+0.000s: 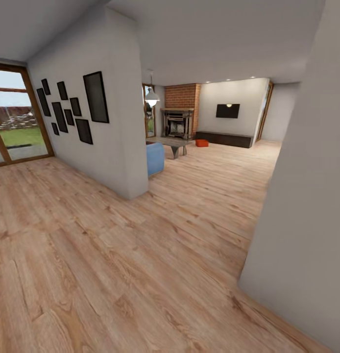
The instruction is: Move the two storage containers from the living room to the garage. In the garage, place one container on the floor and stack the other container on top of it (either order is fine).
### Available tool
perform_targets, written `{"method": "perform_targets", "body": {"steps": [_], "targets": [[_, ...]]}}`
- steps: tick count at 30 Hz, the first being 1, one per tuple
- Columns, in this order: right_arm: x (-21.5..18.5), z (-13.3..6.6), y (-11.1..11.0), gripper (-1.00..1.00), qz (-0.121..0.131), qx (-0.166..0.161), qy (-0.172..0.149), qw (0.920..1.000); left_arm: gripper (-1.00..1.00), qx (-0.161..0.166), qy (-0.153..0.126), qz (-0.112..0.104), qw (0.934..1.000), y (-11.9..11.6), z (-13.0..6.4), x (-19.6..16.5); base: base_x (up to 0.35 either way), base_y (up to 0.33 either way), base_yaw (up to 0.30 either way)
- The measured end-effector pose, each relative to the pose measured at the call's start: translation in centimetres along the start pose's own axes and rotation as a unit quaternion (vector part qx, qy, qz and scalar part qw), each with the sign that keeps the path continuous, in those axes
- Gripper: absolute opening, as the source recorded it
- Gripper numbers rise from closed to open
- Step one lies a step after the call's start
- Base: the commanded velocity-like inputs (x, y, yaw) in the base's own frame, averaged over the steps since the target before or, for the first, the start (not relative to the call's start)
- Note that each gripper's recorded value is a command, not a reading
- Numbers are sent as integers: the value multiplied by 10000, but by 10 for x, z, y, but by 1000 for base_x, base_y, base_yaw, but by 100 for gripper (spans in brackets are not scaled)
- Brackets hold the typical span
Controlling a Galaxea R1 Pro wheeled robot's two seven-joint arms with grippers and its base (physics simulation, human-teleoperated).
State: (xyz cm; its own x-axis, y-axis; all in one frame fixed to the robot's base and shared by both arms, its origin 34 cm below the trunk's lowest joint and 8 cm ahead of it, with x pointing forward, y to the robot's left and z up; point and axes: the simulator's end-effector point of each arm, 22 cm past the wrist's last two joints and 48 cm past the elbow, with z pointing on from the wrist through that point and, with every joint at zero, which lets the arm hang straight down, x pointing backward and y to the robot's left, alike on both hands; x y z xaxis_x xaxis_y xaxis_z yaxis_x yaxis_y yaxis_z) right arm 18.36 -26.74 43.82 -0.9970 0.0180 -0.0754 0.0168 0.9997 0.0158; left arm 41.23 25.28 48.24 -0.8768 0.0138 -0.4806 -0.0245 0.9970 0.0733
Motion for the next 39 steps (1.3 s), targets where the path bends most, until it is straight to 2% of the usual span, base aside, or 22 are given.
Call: {"method": "perform_targets", "body": {"steps": [19, 39], "targets": [[0, 0, -1, 100, 5, 3, 0, 10000, 100, -1, 2, 0, 10000, 0, 0, 0, 343, 15, 0], [0, 0, -3, 100, 11, 18, -1, 10000, 100, -2, 3, -2, 10000, 0, 0, 0, 339, 113, 0]]}}
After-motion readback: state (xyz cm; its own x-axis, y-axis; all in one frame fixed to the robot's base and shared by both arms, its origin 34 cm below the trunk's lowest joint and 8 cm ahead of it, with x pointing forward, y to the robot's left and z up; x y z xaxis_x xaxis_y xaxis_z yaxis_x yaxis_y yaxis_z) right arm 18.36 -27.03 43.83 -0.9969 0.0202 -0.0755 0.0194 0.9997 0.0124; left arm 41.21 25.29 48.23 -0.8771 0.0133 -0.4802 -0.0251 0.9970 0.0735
